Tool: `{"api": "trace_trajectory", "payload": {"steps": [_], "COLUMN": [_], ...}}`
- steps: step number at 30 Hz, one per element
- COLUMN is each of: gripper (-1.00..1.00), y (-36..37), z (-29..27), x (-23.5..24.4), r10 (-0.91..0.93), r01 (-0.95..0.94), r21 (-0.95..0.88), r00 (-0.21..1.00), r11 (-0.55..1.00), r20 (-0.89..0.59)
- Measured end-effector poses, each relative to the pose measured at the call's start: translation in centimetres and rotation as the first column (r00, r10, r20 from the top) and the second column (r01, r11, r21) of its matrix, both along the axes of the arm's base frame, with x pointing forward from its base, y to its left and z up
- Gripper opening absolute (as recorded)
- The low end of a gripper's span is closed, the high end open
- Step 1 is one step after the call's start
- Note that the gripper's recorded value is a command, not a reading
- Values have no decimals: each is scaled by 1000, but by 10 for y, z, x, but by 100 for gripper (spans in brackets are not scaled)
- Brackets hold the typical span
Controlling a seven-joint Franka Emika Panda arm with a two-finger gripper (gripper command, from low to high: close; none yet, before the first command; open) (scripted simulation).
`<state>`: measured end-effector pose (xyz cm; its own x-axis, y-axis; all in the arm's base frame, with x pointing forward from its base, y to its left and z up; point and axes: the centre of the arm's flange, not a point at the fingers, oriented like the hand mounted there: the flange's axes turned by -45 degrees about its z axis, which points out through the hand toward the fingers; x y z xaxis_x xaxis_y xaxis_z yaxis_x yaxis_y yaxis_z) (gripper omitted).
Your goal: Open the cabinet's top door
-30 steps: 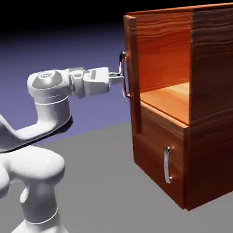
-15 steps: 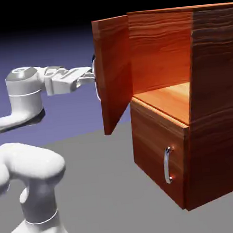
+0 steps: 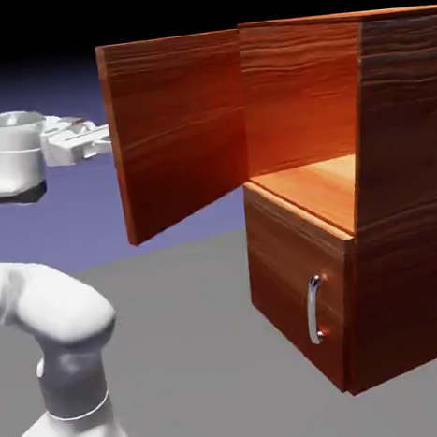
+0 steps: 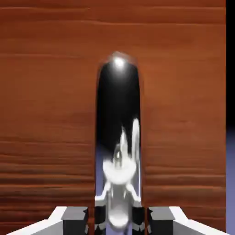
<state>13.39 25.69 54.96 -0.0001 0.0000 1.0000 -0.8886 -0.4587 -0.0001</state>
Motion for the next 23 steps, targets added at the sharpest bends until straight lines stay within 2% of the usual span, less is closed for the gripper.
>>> {"api": "trace_trajectory", "payload": {"steps": [23], "gripper": [-100], "y": [153], "z": [0], "x": [22], "r10": [-409], "r01": [409], "r21": [0], "r00": [912], "r11": [912], "r20": [0]}}
